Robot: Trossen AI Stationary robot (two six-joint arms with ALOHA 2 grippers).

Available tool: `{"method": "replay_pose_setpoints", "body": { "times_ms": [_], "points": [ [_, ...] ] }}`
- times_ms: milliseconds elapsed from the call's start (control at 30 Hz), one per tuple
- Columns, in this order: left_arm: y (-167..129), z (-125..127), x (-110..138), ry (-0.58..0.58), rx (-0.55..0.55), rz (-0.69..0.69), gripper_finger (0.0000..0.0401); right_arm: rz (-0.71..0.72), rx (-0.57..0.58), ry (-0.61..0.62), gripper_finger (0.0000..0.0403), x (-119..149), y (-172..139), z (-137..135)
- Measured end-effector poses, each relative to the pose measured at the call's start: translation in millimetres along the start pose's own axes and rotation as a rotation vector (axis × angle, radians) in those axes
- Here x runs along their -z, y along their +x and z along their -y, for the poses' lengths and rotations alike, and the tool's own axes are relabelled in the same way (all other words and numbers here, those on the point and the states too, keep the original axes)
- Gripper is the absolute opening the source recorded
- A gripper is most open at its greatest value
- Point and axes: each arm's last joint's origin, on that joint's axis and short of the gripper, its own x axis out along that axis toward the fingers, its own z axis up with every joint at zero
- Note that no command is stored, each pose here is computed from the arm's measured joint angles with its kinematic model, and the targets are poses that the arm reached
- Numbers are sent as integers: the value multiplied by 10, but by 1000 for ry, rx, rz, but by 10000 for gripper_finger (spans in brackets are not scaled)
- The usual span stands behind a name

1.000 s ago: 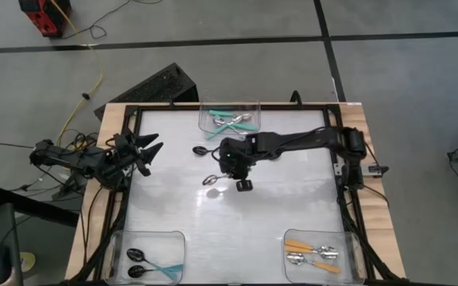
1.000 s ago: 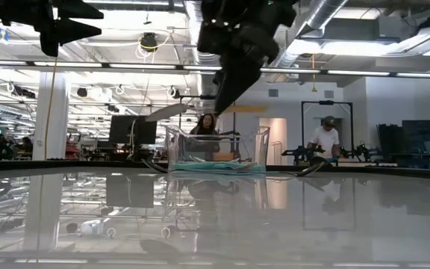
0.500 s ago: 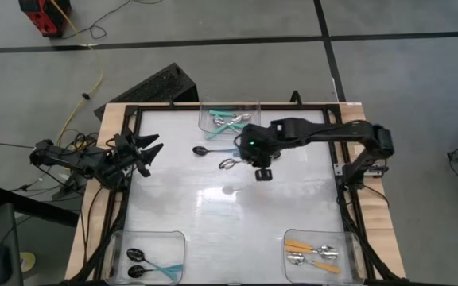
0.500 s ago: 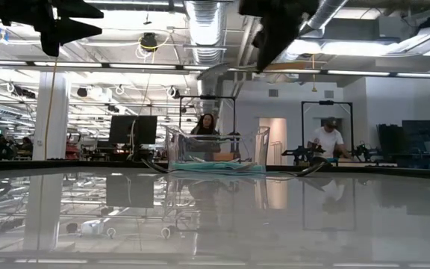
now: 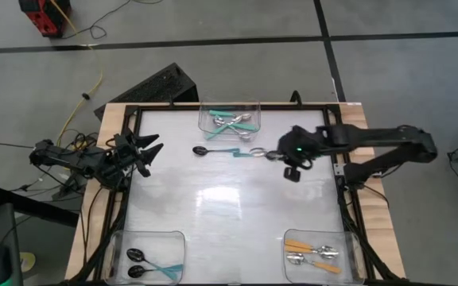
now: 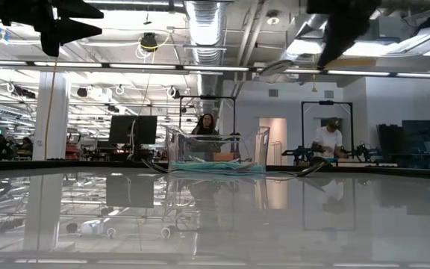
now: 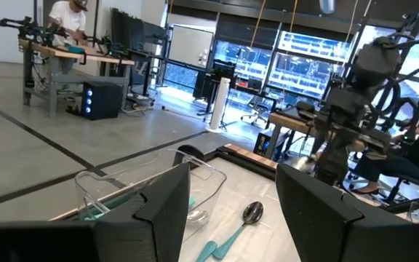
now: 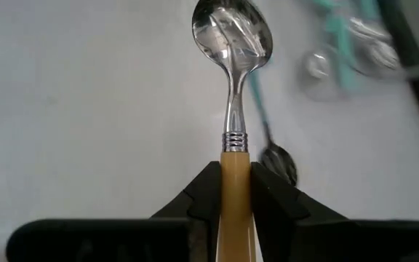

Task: Sort silverware by color (type)
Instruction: Put the orange spoon into the bottom right transparent bin

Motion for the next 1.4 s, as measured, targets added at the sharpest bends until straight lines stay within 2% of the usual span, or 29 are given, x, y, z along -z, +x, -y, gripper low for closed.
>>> {"method": "replay_pose_setpoints", "body": {
  "times_ms": [167,567,767,867,1033,1400],
  "points": [
    [0,0,0,0,0,0,190,24,28,88,85,258,-124,-91],
    [0,0,-1,-1,-1,1,190,-184,61,246,85,769,-414,-424],
    [0,-1,-1,-1,-1,1,190,-155,-13,294,85,941,-552,-686],
    [0,-1,-1,-1,-1,1,190,-160,-45,362,85,1039,-622,-789],
    [0,0,0,-1,-1,1,190,-188,-79,450,85,1216,-707,-978],
    [0,-3,-1,9,-9,3,190,-243,-178,541,85,1545,-790,-1429]
  ]
}}
